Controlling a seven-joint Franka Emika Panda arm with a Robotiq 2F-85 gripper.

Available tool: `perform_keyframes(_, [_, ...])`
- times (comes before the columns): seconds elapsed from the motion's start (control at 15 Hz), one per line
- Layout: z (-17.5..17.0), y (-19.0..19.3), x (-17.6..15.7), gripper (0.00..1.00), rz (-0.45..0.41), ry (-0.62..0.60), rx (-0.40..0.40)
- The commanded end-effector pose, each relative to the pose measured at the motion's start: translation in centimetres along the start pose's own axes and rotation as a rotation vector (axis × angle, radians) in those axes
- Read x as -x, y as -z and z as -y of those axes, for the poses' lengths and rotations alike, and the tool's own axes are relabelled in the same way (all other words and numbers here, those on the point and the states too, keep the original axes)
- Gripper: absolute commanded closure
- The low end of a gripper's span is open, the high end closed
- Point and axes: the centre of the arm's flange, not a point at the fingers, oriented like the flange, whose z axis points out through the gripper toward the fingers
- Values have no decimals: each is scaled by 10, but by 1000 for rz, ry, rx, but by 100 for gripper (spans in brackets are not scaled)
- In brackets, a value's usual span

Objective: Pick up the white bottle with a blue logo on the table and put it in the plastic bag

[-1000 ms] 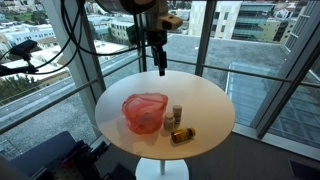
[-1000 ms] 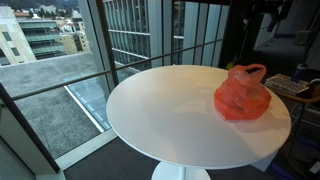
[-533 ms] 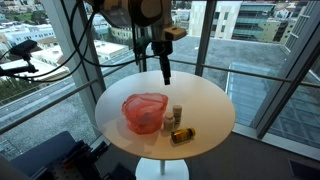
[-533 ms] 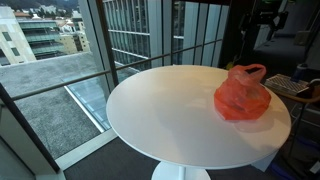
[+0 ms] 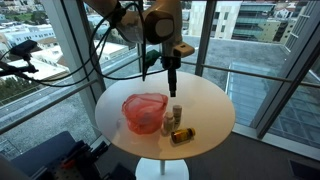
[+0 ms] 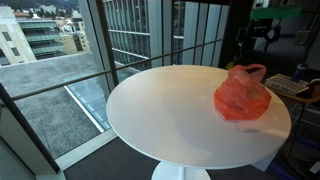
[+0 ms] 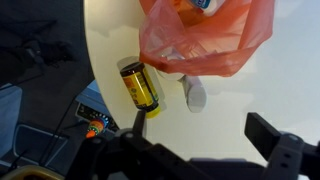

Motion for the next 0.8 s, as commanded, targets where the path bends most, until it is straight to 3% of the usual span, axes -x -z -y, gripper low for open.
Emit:
perform_keyframes(0.0, [11, -14, -24, 0, 5, -32, -10])
perform_keyframes(0.73, [20, -74, -27, 0, 11, 15, -23])
